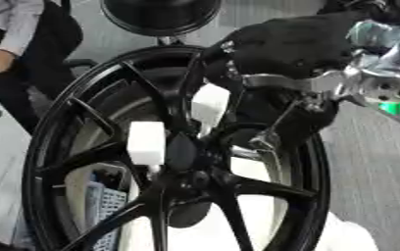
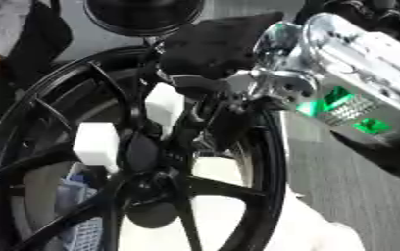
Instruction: Pull the pin out of the wheel hub.
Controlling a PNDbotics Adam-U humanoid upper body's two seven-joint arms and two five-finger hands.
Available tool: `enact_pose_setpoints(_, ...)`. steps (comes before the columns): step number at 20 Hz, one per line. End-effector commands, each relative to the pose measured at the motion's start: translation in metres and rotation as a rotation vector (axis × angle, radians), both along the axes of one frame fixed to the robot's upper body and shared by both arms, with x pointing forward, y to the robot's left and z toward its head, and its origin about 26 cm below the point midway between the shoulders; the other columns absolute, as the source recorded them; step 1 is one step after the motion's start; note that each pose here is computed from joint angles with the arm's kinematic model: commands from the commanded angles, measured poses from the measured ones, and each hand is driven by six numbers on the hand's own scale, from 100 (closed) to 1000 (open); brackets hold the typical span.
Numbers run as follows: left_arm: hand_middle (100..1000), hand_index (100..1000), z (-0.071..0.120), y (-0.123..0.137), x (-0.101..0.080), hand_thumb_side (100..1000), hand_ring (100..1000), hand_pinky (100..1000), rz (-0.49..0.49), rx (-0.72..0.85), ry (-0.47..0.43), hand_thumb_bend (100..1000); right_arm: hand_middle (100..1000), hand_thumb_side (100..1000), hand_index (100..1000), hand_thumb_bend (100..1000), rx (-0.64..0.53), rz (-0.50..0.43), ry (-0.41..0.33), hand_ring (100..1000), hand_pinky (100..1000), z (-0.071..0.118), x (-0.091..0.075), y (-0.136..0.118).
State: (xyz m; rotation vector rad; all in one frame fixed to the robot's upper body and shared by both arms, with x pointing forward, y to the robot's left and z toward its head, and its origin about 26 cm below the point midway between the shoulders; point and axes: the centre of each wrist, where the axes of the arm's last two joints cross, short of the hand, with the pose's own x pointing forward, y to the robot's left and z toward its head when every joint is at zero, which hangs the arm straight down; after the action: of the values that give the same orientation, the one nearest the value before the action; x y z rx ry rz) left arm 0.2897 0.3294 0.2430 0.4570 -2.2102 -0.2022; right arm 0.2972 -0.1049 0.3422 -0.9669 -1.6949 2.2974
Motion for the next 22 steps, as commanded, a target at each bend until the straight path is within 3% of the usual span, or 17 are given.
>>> enact_pose_setpoints(1, 596, 778, 0.006, 0.002, -0.002, 372, 704, 767, 0.010, 0.006, -0.016, 268, 856, 180, 892, 371, -0.009, -0.009, -0.058, 891, 933, 0.003, 0.010, -0.001)
enact_pose_setpoints(7, 596, 777, 0.004, 0.001, -0.002, 379, 704, 768, 0.007, -0.005, -0.007, 264, 844, 170, 886, 346, 0.001, -0.014, -0.061, 881, 930, -0.007, 0.028, 0.000)
enact_pose_setpoints(13, 597, 776, 0.002, 0.000, -0.002, 383, 705, 769, 0.007, -0.014, -0.001, 261, 831, 100, 877, 327, 0.004, 0.008, -0.059, 873, 930, -0.012, 0.034, 0.002)
enact_pose_setpoints(22, 597, 773, 0.001, -0.001, -0.002, 388, 706, 770, 0.007, -0.023, 0.003, 257, 783, 100, 840, 271, 0.009, 0.040, -0.040, 843, 925, -0.014, 0.038, 0.004)
